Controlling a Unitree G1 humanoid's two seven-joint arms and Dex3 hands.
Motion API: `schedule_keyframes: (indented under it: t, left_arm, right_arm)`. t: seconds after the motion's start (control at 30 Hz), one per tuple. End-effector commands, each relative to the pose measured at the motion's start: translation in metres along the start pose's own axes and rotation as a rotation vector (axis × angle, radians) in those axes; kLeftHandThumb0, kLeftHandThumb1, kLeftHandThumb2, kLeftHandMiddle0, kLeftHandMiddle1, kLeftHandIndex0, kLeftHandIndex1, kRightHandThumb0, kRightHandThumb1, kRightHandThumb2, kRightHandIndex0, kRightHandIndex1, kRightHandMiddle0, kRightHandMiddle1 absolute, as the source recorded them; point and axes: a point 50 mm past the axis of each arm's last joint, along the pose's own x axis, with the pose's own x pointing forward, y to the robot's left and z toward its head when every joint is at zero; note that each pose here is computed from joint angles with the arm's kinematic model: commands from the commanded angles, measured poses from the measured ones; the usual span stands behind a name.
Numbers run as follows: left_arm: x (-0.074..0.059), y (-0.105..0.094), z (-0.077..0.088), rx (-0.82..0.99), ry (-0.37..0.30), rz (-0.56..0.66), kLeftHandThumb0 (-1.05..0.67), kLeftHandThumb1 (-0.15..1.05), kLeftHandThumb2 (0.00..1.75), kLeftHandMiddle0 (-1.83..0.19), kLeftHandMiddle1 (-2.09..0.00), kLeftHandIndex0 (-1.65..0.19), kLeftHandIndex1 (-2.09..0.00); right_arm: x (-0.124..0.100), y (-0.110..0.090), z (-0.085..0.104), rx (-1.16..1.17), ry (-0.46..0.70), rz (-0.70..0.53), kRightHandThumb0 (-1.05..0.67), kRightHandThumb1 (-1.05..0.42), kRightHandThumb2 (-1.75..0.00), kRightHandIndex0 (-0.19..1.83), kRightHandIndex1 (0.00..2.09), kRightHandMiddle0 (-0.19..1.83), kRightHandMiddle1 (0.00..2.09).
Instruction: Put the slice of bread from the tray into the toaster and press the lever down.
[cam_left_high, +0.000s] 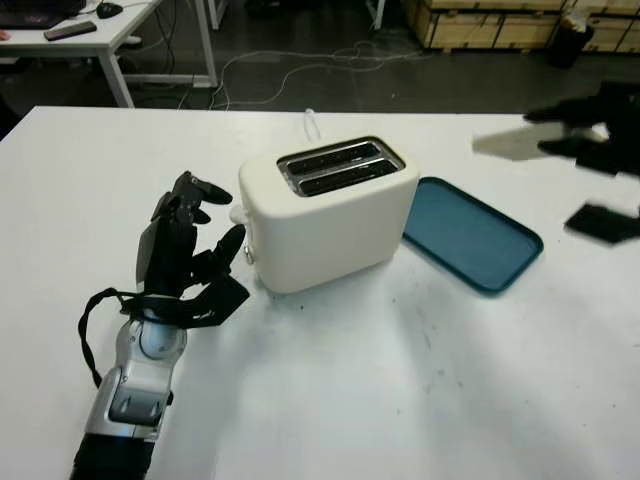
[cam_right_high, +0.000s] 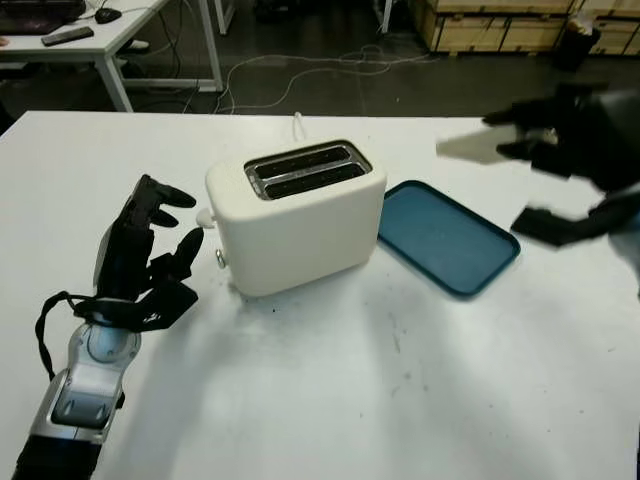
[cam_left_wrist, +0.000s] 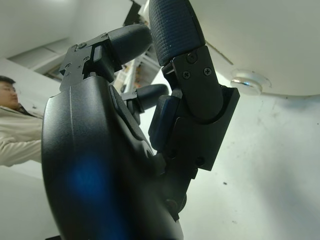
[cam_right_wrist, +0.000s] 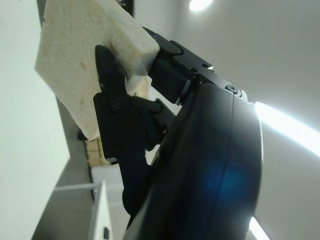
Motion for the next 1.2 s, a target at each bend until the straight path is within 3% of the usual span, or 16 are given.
schedule_keyframes:
  t: [0.0,0.13,0.27,0.53,0.7,0.83,0.97,1.17]
  left_arm:
    - [0.001,0.0,0.002,0.002,-0.011,0.005,-0.96,0.92,0.72,-0.06,-1.75,0.0,-1.59]
    - [0.001,0.0,0.003,0.011,-0.013,0.004,-0.96,0.92,0.73,-0.06,-1.75,0.0,-1.59]
    - [0.001,0.0,0.003,0.012,-0.01,0.005,-0.96,0.92,0.74,-0.07,-1.75,0.0,-1.59]
    - [0.002,0.0,0.003,0.015,-0.017,0.01,-0.96,0.92,0.74,-0.07,-1.75,0.0,-1.59]
    - [0.003,0.0,0.004,0.013,-0.012,0.01,-0.97,0.92,0.74,-0.07,-1.75,0.0,-1.59]
    - [0.003,0.0,0.004,-0.001,-0.008,0.012,-0.96,0.92,0.73,-0.05,-1.75,0.0,-1.59]
    - [0.003,0.0,0.005,0.018,-0.014,0.011,-0.97,0.92,0.74,-0.06,-1.75,0.0,-1.58]
    - [0.004,0.001,0.005,0.018,-0.015,0.01,-0.96,0.92,0.75,-0.05,-1.75,0.0,-1.59]
  right_arm:
    - [0.016,-0.015,0.006,0.078,0.012,0.005,-0.37,-0.92,-0.08,1.2,0.26,1.09,0.0]
    - [0.042,-0.033,0.021,0.162,-0.067,0.061,-0.35,-0.92,-0.1,1.26,0.23,1.12,0.01]
    - [0.065,-0.038,0.039,0.156,-0.09,0.102,-0.37,-0.92,-0.06,1.32,0.26,1.14,0.01]
    - [0.102,-0.017,0.078,0.141,-0.119,0.293,-0.28,-0.92,-0.04,1.34,0.22,1.18,0.01]
    - [0.112,-0.002,0.094,0.19,-0.158,0.379,-0.38,-0.92,-0.03,1.39,0.27,1.24,0.04]
    - [0.12,0.01,0.106,0.192,-0.142,0.429,-0.52,-0.92,-0.06,1.23,0.66,1.29,0.03]
    - [0.123,0.022,0.12,0.178,-0.176,0.469,-0.56,-0.92,-0.07,1.11,0.91,1.29,0.02]
    - [0.125,0.034,0.138,0.165,-0.215,0.549,-0.49,-0.92,-0.08,1.0,1.07,1.26,0.0]
